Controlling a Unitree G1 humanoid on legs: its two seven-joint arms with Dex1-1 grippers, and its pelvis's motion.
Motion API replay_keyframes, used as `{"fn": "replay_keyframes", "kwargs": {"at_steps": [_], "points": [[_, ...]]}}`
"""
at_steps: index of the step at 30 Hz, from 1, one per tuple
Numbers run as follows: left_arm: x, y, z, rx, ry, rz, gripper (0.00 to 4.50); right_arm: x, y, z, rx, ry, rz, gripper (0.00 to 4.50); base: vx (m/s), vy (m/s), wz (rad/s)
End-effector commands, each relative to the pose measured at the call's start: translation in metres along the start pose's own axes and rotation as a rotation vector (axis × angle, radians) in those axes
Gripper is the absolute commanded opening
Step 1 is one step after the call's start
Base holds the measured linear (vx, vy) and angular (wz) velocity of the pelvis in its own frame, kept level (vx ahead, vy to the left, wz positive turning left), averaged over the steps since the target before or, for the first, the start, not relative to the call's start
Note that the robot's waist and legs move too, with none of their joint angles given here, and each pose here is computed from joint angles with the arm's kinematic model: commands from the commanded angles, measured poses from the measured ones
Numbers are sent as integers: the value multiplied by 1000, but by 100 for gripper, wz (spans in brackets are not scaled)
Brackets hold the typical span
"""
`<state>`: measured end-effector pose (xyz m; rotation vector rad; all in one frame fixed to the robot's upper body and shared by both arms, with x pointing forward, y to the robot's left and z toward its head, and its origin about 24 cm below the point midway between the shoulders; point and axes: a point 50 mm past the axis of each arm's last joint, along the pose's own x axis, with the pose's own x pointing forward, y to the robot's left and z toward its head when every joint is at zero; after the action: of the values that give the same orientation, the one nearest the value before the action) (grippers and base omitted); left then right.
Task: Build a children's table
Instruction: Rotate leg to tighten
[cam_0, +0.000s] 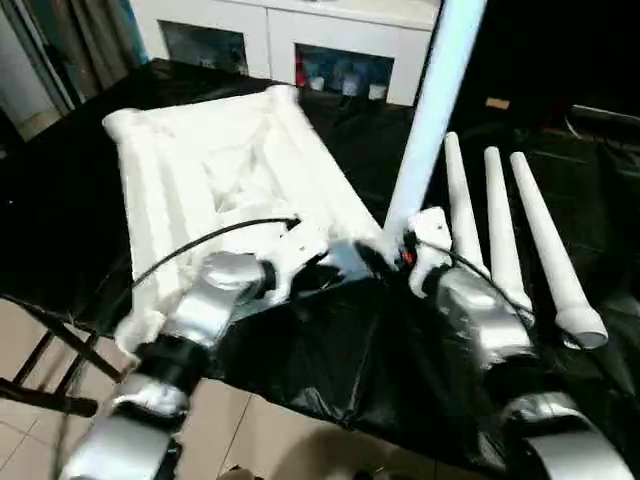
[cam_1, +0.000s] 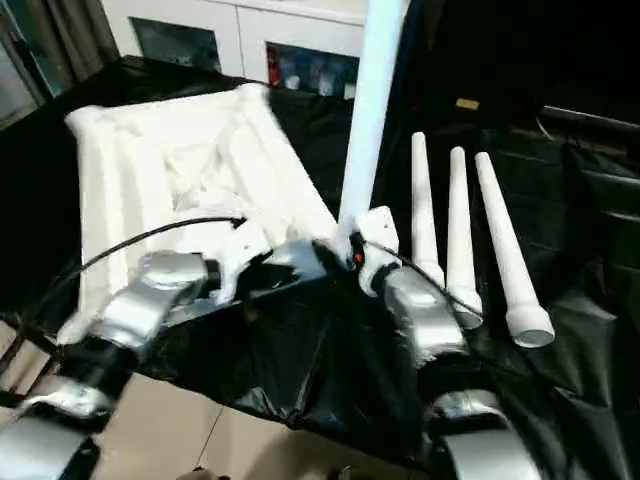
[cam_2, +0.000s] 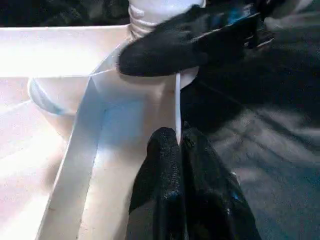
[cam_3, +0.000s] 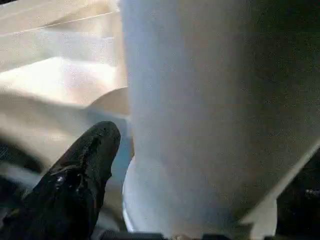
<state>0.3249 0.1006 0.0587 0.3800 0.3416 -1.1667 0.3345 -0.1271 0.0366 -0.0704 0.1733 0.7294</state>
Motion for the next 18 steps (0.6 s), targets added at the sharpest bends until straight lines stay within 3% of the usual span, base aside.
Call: {"fn": "replay_keyframes", "kwargs": {"at_steps": [1, 3, 8, 11, 18], "points": [[6, -13, -4, 6, -13, -117, 0, 1, 18, 0, -40, 12, 200, 388, 0, 0, 0], [-4, -10, -9, 15, 1, -161, 0, -11, 20, 2, -53, 19, 350, 388, 0, 0, 0], [-15, -8, -12, 23, 19, -216, 0, -22, 21, 4, -77, 50, 481, 388, 0, 0, 0], [-25, -6, -14, 45, 44, -274, 0, -32, 23, 2, -98, 104, 599, 355, 0, 0, 0], [-31, -6, -16, 59, 61, -314, 0, -36, 27, 1, -80, 136, 677, 313, 0, 0, 0]]}}
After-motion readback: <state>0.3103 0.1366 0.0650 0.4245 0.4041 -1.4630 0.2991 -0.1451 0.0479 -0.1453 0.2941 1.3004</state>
